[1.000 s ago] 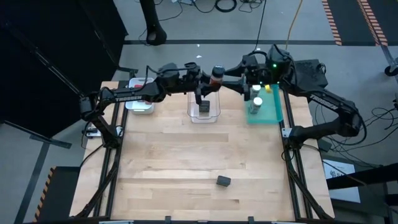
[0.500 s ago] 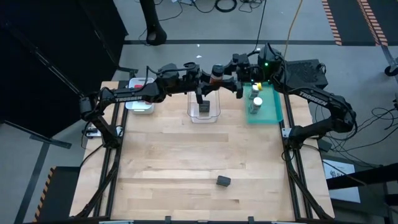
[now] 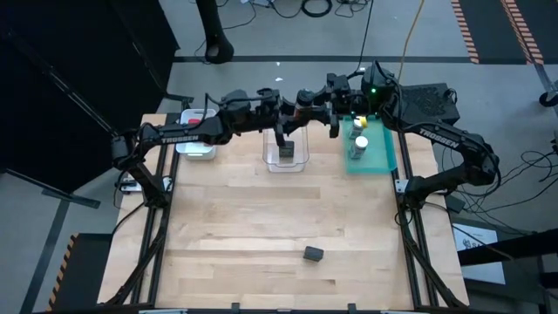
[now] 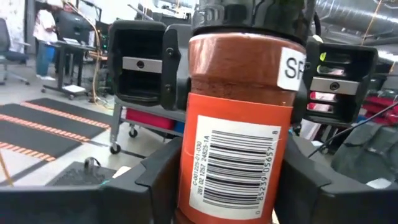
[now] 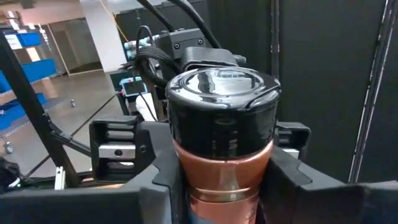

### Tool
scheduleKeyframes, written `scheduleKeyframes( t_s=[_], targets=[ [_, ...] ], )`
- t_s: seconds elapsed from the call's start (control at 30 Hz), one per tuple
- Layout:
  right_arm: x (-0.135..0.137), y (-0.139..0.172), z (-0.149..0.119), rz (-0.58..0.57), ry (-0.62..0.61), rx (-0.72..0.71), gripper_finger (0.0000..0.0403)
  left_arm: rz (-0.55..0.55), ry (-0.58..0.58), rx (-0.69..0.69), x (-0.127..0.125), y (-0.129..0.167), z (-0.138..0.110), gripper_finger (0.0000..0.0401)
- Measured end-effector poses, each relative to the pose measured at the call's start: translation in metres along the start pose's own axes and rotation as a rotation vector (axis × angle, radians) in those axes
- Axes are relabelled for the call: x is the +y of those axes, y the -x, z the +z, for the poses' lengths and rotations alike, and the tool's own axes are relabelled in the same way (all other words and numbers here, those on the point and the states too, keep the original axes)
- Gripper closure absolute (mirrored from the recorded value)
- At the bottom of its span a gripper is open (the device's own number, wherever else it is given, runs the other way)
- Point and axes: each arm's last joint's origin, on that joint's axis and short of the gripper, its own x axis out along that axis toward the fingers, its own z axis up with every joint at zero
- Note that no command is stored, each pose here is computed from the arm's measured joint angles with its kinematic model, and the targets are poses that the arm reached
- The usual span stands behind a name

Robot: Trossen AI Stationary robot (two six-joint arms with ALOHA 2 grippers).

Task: Sort spices by type
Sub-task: Put the right black seasoning bottle into the transparent bin

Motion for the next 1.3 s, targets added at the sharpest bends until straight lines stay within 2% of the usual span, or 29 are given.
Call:
scheduleKeyframes(
  t_s=[0.2, 0.33, 0.47, 0.57, 0.7, 0.8, 0.93, 1.0, 1.13, 1.23, 1.3],
  targets=[
    [0.000, 0.000, 0.000, -0.011, -0.001, -0.001, 0.0260, 0.043, 0.002, 0.005, -0.001, 0.000, -0.002, 0.0135],
    [0.000, 0.000, 0.000, -0.011, 0.018, -0.002, 0.0260, 0.064, 0.026, 0.086, 0.001, 0.002, -0.007, 0.0111],
    [0.001, 0.006, 0.004, -0.020, 0.043, -0.010, 0.0260, 0.063, 0.047, 0.166, 0.001, 0.005, -0.011, 0.0107],
    [0.002, 0.013, 0.004, -0.069, 0.068, 0.023, 0.0260, 0.048, 0.065, 0.223, 0.001, 0.010, -0.011, 0.0107],
    [0.005, 0.025, -0.002, -0.157, 0.130, 0.124, 0.0261, 0.062, 0.080, 0.268, -0.001, 0.022, -0.001, 0.0107],
    [0.009, 0.033, -0.011, -0.232, 0.185, 0.253, 0.0259, 0.072, 0.071, 0.238, -0.002, 0.031, 0.013, 0.0107],
    [0.013, 0.033, -0.025, -0.269, 0.219, 0.406, 0.0258, 0.117, -0.037, 0.156, -0.004, 0.038, 0.030, 0.0107],
    [0.015, 0.030, -0.027, -0.259, 0.228, 0.411, 0.0259, 0.132, -0.088, 0.140, -0.005, 0.038, 0.031, 0.0107],
    [0.019, 0.025, -0.027, -0.251, 0.252, 0.403, 0.0258, 0.120, -0.097, 0.129, -0.010, 0.031, 0.026, 0.0107],
    [0.020, 0.024, -0.028, -0.293, 0.293, 0.416, 0.0253, 0.151, -0.113, 0.139, -0.016, 0.028, 0.021, 0.0107],
    [0.021, 0.024, -0.028, -0.305, 0.318, 0.430, 0.0252, 0.182, -0.170, 0.141, -0.021, 0.026, 0.019, 0.0106]
  ],
)
